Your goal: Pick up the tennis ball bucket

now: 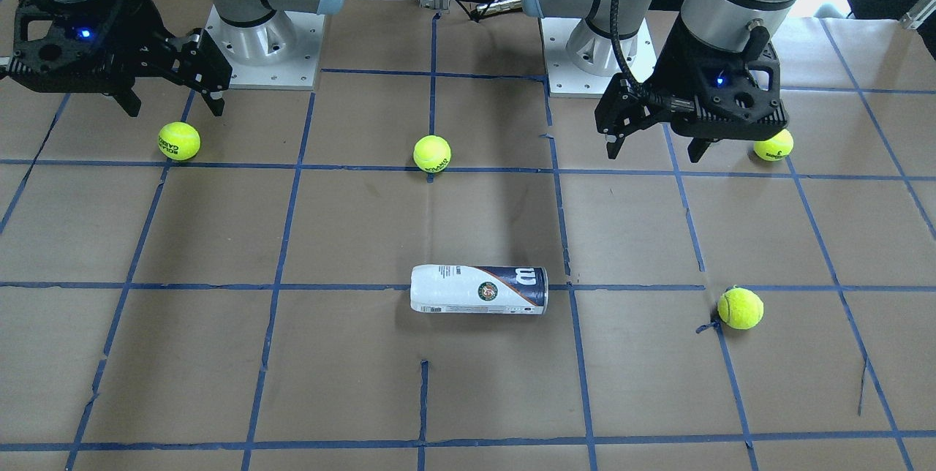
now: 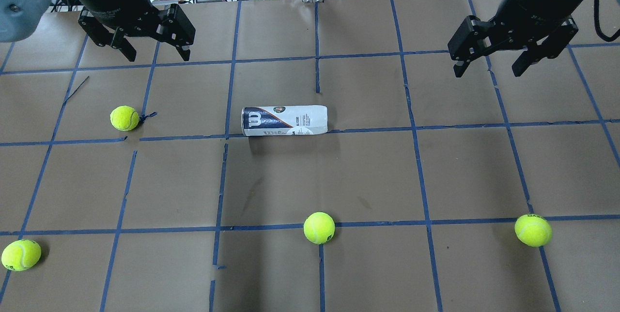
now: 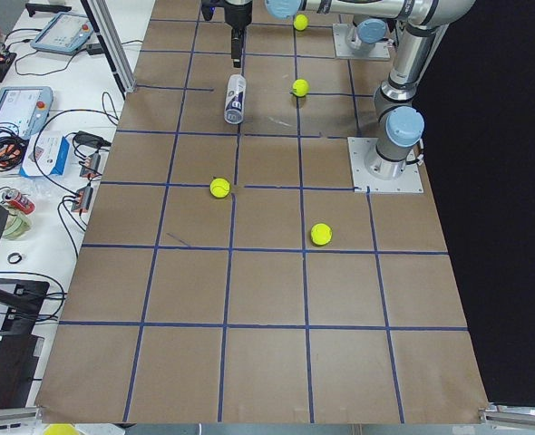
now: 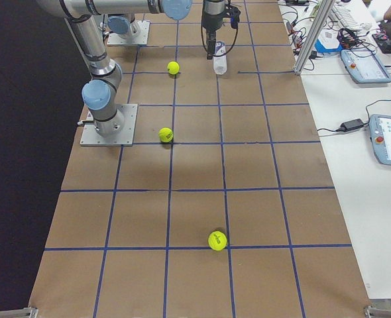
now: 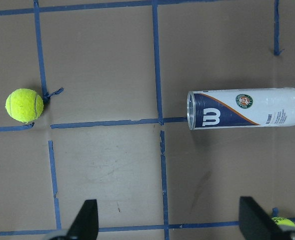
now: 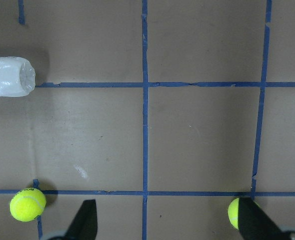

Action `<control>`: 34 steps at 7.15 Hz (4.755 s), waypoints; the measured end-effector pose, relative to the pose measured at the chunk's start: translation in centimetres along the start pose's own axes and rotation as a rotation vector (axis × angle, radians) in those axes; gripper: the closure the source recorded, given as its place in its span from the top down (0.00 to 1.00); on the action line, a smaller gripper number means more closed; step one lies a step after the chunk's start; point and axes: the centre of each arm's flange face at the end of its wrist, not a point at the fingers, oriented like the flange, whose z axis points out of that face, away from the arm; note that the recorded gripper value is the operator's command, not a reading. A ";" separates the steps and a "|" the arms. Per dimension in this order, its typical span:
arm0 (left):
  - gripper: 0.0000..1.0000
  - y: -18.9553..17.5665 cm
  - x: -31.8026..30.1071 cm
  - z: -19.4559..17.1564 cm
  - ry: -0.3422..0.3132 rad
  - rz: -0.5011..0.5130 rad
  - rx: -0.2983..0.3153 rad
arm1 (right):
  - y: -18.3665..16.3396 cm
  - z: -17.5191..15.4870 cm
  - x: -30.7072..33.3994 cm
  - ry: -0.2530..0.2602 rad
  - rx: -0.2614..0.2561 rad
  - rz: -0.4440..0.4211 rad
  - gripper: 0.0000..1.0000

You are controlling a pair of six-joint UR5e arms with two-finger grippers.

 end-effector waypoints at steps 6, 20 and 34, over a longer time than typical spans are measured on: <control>1.00 -3.8 -3.1 4.9 0.129 -0.076 -0.063 | -2.4 1.0 -3.9 0.025 -0.016 -0.104 1.00; 0.88 -7.2 -4.2 31.9 0.760 -0.165 -0.263 | -2.4 1.8 -3.8 0.027 -0.030 -0.103 1.00; 0.00 -6.7 -0.2 15.3 0.763 -0.347 -0.138 | -2.5 1.8 -3.6 0.027 -0.032 -0.097 1.00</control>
